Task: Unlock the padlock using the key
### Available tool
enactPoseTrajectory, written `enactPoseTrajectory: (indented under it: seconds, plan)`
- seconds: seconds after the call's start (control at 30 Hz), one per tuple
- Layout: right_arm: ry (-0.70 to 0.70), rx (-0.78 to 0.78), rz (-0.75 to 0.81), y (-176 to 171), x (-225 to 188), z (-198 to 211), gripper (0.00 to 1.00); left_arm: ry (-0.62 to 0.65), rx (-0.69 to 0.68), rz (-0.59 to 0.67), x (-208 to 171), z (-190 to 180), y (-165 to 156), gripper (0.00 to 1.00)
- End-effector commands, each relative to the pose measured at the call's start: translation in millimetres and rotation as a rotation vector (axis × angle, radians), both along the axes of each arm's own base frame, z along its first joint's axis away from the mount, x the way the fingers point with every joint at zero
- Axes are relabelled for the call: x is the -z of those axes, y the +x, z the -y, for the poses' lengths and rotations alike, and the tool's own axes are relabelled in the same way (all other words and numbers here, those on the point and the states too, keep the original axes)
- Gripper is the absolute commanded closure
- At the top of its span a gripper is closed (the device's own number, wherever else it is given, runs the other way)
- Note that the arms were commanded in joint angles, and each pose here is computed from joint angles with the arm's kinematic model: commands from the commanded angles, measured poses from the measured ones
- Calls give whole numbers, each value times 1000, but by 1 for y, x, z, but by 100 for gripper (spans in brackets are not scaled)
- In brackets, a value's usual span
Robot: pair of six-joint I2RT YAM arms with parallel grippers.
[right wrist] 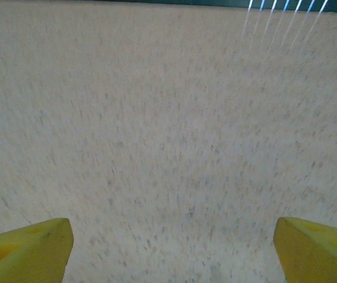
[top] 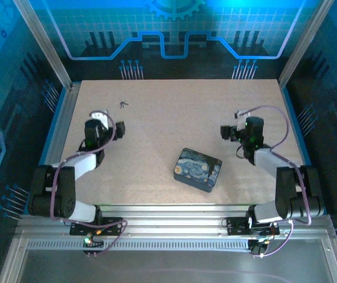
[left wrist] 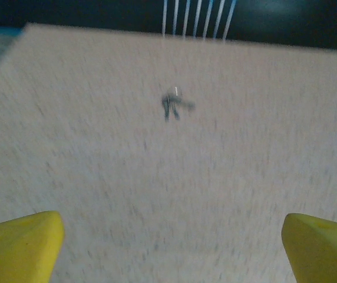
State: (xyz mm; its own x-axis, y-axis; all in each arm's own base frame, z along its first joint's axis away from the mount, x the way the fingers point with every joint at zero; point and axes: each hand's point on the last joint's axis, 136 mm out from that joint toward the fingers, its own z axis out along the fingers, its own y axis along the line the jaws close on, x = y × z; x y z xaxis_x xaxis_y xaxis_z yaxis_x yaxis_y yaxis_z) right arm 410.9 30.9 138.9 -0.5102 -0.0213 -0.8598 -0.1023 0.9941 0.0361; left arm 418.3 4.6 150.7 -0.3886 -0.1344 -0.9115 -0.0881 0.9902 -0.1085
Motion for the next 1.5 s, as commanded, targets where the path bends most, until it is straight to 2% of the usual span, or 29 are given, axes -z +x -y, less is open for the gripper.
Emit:
enactPoseTrajectory:
  seconds: [0.0, 0.07, 0.17, 0.3, 0.47, 0.57, 0.77, 0.97, 1.13, 1.27, 1.47]
  plan:
    - [142, 51, -203, -26, -23, -20, 14, -19, -66, -81, -32, 11, -8, 5]
    - [192, 82, -320, -43, -23, -36, 18, -26, -30, -169, -36, 34, -14, 6]
    - [194, 149, -483, -83, -13, -46, 21, -26, -21, -277, -37, 57, -33, 5]
    - [201, 207, -566, -138, -15, -50, 22, -98, -17, -382, -34, 75, -66, 5]
    - [301, 216, -645, -190, -5, -54, 29, -164, 229, -499, -28, 145, -105, 5]
    - [323, 205, -698, -209, 7, -62, 32, -167, 376, -550, -26, 190, -126, 6]
    - [304, 186, -742, -221, 20, -74, 33, -148, 614, -661, -14, 266, -156, 7]
    - [314, 173, -774, -222, 38, -85, 37, -120, 689, -769, 22, 308, -167, 12]
    - [339, 165, -807, -217, 56, -99, 42, -113, 689, -810, 40, 322, -162, 19]
    - [353, 140, -825, -207, 63, -115, 51, -125, 685, -834, 50, 328, -160, 30]
    - [329, 110, -806, -167, 57, -137, 61, -194, 619, -832, 58, 328, -137, 45]
